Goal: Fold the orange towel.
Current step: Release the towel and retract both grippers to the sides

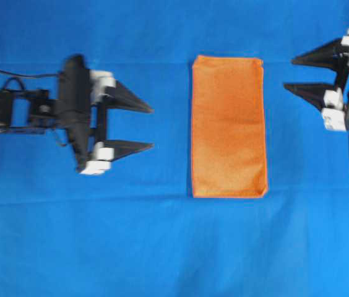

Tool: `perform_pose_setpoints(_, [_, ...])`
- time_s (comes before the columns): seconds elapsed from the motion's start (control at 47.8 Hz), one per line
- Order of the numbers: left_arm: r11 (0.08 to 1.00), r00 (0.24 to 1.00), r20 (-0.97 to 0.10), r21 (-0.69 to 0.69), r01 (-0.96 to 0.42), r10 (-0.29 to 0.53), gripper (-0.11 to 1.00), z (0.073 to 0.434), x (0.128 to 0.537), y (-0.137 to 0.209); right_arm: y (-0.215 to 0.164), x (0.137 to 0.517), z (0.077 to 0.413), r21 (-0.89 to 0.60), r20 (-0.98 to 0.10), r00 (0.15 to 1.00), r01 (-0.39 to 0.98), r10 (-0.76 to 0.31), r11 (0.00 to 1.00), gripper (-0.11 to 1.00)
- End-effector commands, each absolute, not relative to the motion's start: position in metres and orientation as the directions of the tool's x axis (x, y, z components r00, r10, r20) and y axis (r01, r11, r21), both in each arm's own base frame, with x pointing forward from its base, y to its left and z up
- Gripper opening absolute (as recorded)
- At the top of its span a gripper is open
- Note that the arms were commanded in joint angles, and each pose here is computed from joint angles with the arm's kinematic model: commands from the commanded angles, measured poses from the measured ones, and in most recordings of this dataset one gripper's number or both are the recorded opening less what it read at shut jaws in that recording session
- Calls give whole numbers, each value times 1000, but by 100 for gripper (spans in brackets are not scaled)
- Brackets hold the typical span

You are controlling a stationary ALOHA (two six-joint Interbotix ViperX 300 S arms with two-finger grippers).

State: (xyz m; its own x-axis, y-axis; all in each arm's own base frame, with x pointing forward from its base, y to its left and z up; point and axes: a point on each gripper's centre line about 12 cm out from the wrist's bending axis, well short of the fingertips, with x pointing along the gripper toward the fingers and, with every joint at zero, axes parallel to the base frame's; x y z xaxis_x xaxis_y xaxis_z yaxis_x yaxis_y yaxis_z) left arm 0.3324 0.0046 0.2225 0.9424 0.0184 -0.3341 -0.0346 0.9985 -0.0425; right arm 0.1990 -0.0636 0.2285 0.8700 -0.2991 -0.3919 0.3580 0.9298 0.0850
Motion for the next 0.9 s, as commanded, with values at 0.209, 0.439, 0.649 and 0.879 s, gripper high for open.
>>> perform_pose_setpoints(0.209, [998,976,-216,-45,-47,36,76,221,274,8,-50,188,207,141,-342,911,293,-231,946,64])
perform_pose_setpoints(0.439, [998,979,-200,-47,-48,37,76,220,264,8,-50,189,208,142,-333,916,283,-224,949,64])
perform_pose_setpoints(0.649, [998,978,-203,-46,-48,37,76,220,270,8,-52,190,210,144,-330,915,292,-232,945,64])
perform_pose_setpoints(0.879, [990,963,-246,-61,-126,108,76,218,311,31,-83,189,208,150,-376,853,441,-362,885,63])
